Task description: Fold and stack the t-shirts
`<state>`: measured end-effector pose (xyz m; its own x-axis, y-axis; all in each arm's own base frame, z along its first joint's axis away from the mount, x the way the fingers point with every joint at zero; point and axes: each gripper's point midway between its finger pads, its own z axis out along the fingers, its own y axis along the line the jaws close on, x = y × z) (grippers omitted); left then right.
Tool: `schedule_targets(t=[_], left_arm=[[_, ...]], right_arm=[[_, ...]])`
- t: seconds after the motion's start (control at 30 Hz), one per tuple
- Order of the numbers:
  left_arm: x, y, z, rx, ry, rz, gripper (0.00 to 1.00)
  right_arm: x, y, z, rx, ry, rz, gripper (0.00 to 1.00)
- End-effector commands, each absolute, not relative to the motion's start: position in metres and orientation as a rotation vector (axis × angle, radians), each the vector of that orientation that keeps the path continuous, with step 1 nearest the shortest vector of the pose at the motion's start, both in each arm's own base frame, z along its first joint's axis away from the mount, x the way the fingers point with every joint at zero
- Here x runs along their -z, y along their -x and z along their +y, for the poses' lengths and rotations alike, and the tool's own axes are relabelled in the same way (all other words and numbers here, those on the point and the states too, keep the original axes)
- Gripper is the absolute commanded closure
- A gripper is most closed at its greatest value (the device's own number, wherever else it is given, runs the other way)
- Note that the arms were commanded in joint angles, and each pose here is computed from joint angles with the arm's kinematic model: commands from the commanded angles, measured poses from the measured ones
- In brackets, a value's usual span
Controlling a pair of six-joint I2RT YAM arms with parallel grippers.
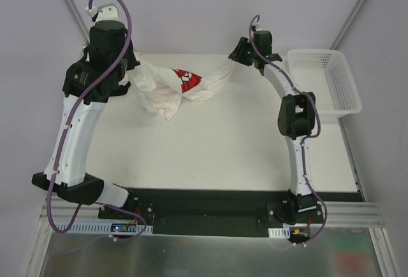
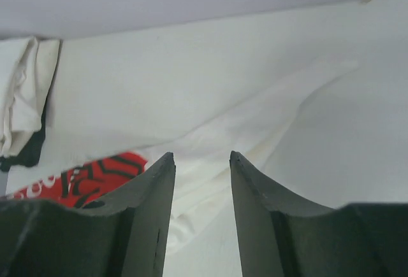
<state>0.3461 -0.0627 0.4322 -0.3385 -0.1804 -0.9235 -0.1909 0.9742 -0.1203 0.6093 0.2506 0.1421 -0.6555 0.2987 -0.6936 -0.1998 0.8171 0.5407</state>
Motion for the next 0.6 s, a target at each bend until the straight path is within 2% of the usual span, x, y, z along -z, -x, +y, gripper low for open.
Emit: schedule_targets(t=[0.0, 0.03, 0.1, 0.13, 0.3, 0.57], left_arm=[[-0.436, -0.347, -0.059, -0.016, 0.303, 1.878, 1.00], [-0.436, -0.348, -0.060, -0.013, 0.305, 1.875, 1.00], [-0.435, -0.350, -0.060, -0.016, 0.307, 1.874, 1.00], [-0.436, -0.351, -0.059, -0.019, 0.307, 1.870, 1.00], [-0.437, -0.358, -0.066, 0.002, 0.291, 1.869, 1.00], [-0.434, -0.365, -0.069, -0.006, 0.279, 1.876, 1.00]], right_arm=[[-0.164, -0.617, 0.228, -0.699, -0.063, 2.168, 0.57], [-0.166, -0.611, 0.228, -0.712, -0.067, 2.177, 0.57], [-0.129, -0.584, 0.229, -0.728, -0.099, 2.258, 0.57], [-0.163, -0.580, 0.234, -0.755, -0.079, 2.166, 0.57], [-0.137, -0.531, 0.257, -0.836, -0.063, 2.228, 0.57], [-0.106, -0.505, 0.297, -0.898, 0.003, 2.298, 0.58]])
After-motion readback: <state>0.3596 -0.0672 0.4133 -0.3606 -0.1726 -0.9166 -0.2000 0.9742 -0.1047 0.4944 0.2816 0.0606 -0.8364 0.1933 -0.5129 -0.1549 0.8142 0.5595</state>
